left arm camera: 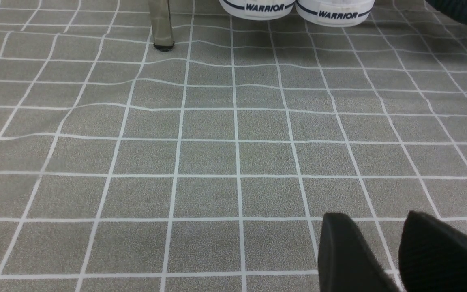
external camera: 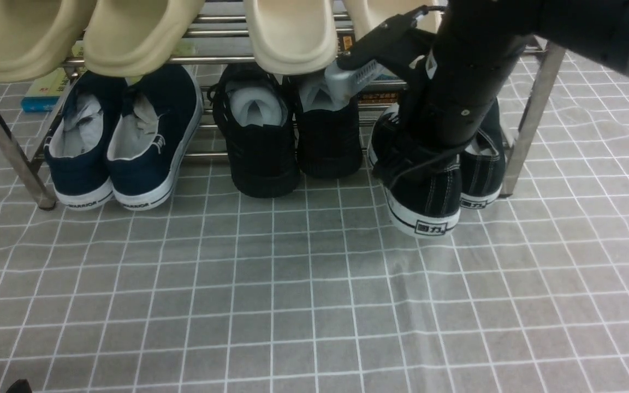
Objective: Take the shoes off the shelf with your hand from the grey coffee tablecloth.
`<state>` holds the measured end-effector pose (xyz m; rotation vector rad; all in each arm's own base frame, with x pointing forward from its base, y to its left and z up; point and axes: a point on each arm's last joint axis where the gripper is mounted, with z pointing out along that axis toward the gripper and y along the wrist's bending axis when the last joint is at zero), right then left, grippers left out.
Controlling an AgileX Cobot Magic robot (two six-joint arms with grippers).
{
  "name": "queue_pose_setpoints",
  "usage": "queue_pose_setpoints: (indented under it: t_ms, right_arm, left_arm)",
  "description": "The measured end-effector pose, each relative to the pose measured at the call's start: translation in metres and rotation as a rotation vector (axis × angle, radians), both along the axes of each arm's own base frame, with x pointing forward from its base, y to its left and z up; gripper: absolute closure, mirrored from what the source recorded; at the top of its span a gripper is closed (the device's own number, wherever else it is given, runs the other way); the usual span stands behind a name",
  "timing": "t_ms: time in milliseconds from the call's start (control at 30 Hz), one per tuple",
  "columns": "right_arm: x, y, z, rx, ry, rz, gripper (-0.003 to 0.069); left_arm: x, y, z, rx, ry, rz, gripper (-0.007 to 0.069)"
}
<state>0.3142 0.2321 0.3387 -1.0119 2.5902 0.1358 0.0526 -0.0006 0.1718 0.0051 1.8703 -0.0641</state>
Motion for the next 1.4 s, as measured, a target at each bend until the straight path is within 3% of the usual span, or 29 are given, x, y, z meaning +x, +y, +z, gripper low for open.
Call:
queue_pose_setpoints:
  t_ms: [167, 467, 900, 1133, 1167, 1267, 1400]
  right_arm:
    - [-0.03, -0.007, 0.005, 0.086, 0.083, 0.005, 0.0648]
    - [-0.053, -0.019, -0.038, 0.017, 0.244, -0.006, 0.0647]
    - [-0.058, -0.016, -0.056, 0.086, 0.278, -0.037, 0.0615]
    - [-0.059, -0.015, -0.054, 0.097, 0.292, -0.037, 0.0435]
    - [-0.058, -0.015, -0.051, 0.094, 0.28, -0.035, 0.0365]
    - [-0.052, -0.016, -0.041, 0.084, 0.223, -0.049, 0.0279]
    - [-0.037, -0.02, -0.025, 0.083, 0.094, -0.094, 0.0209]
  left_arm:
    - [0.0, 0.0, 0.0, 0.0, 0.0, 0.0, 0.0386]
    - [0.0, 0.0, 0.0, 0.0, 0.0, 0.0, 0.0386]
    - [0.0, 0.0, 0.0, 0.0, 0.0, 0.0, 0.0386]
    - [0.0, 0.0, 0.0, 0.0, 0.0, 0.0, 0.0386]
    - [0.0, 0.0, 0.0, 0.0, 0.0, 0.0, 0.0386]
    - [0.0, 0.0, 0.0, 0.0, 0.0, 0.0, 0.0386]
    - [0.0, 0.0, 0.0, 0.0, 0.0, 0.0, 0.0386]
